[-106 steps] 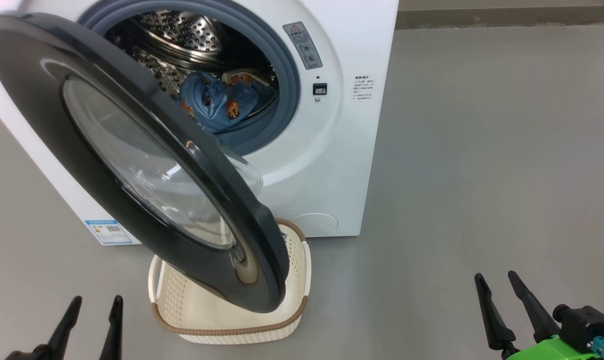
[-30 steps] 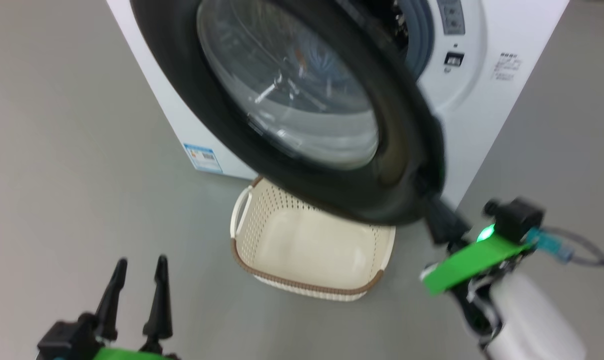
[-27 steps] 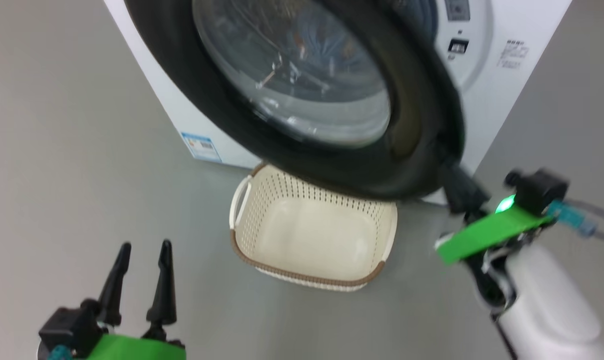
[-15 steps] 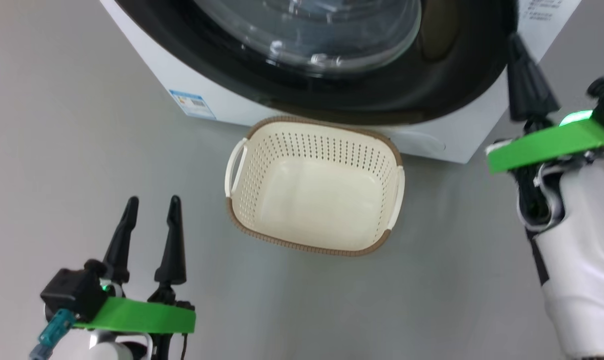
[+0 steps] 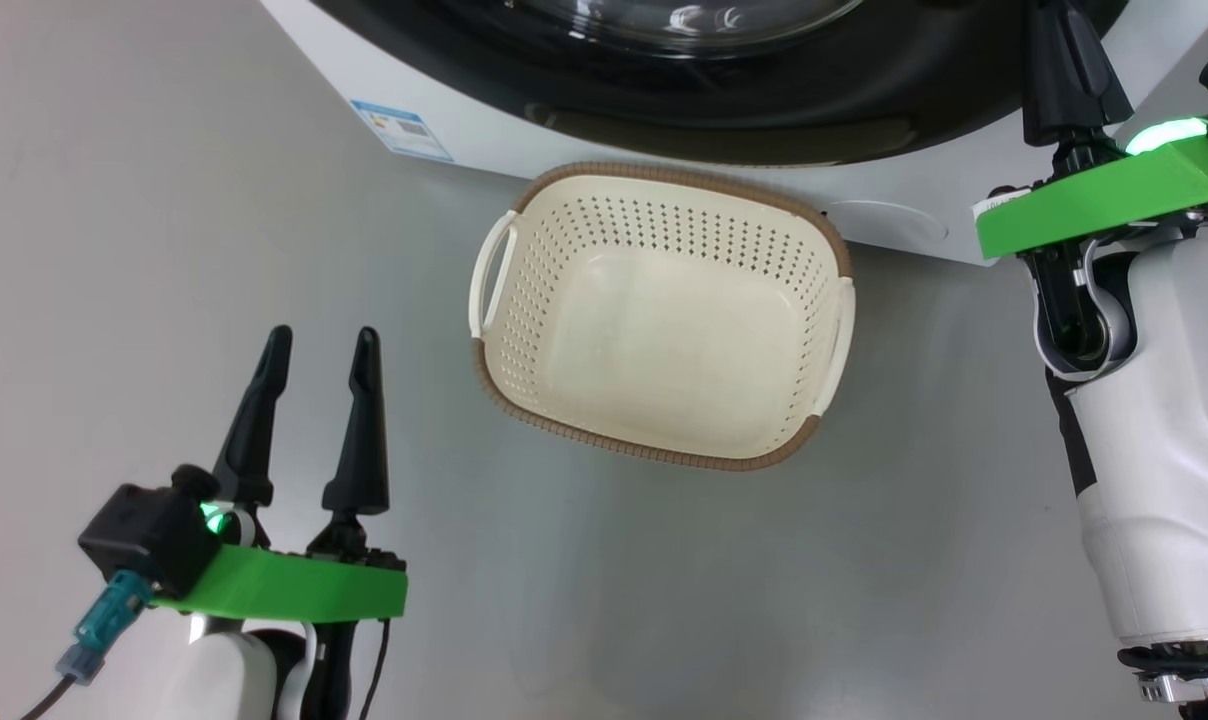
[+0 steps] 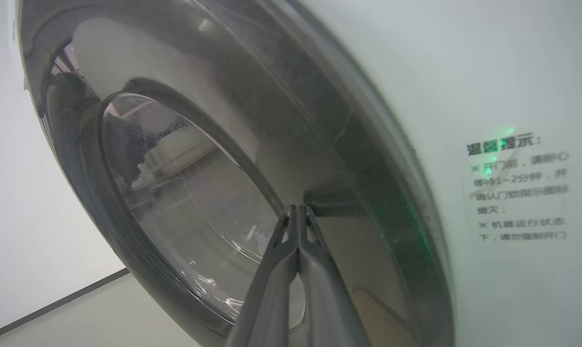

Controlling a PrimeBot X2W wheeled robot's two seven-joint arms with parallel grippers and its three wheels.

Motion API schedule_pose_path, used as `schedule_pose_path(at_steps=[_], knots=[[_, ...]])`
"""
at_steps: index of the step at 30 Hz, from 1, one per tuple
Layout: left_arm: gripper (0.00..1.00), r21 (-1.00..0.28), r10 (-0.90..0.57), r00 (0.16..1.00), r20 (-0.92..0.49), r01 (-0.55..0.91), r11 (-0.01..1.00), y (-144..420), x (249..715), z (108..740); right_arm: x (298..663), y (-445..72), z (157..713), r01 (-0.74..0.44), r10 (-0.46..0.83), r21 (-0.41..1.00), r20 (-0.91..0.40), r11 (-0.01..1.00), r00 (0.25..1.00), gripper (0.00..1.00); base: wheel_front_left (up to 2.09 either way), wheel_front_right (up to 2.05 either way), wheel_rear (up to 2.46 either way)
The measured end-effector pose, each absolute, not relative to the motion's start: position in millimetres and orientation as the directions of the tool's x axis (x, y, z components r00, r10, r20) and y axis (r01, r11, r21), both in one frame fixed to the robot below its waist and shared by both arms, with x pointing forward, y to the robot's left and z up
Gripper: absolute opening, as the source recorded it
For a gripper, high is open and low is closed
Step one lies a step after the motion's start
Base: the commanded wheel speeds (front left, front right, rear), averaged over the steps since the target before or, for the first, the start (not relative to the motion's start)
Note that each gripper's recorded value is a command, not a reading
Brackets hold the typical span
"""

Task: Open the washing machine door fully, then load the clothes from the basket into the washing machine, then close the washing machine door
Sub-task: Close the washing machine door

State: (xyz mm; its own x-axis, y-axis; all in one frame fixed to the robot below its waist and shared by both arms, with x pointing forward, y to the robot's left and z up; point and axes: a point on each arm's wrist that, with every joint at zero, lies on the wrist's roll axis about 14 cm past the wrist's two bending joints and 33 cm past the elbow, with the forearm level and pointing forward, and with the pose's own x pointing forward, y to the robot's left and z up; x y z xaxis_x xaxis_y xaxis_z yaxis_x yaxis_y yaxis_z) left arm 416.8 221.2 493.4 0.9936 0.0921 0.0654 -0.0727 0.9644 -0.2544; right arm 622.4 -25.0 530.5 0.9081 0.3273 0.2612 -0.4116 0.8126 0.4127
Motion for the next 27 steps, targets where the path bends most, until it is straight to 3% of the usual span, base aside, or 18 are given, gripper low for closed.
schedule_pose_path(at_steps=[10, 11, 15, 17, 18, 19, 27], knots=[[1.00, -0.252, 0.103, 0.992, 0.071, -0.082, 0.964, 225, 414, 496, 617, -19, 538, -0.437, 0.353, 0.389, 0.270, 0.811, 0.896, 0.00, 0.00, 0.00, 0.00], [1.00, -0.247, 0.104, 0.992, 0.071, -0.083, 0.965, 225, 413, 497, 614, -19, 539, -0.440, 0.358, 0.382, 0.269, 0.813, 0.894, 0.04, 0.00, 0.00, 0.00], [1.00, -0.232, 0.115, 0.991, 0.062, -0.098, 0.968, 229, 407, 495, 595, -20, 527, -0.438, 0.378, 0.369, 0.228, 0.820, 0.898, 0.39, 0.00, 0.00, 0.00], [1.00, -0.232, 0.122, 0.991, 0.055, -0.106, 0.967, 231, 402, 494, 583, -22, 517, -0.432, 0.385, 0.370, 0.196, 0.823, 0.902, 0.52, 0.00, 0.00, 0.00], [1.00, -0.234, 0.127, 0.991, 0.050, -0.112, 0.966, 232, 399, 492, 577, -24, 513, -0.428, 0.388, 0.369, 0.181, 0.825, 0.904, 0.80, 0.00, 0.00, 0.00], [1.00, -0.235, 0.132, 0.990, 0.044, -0.118, 0.965, 233, 396, 491, 570, -25, 509, -0.425, 0.391, 0.366, 0.167, 0.828, 0.905, 0.98, 0.00, 0.00, 0.00], [1.00, -0.225, 0.107, 0.994, 0.017, -0.100, 0.969, 232, 378, 485, 527, -47, 498, -0.392, 0.380, 0.341, 0.104, 0.855, 0.919, 1.00, 0.00, 0.00, 0.00]])
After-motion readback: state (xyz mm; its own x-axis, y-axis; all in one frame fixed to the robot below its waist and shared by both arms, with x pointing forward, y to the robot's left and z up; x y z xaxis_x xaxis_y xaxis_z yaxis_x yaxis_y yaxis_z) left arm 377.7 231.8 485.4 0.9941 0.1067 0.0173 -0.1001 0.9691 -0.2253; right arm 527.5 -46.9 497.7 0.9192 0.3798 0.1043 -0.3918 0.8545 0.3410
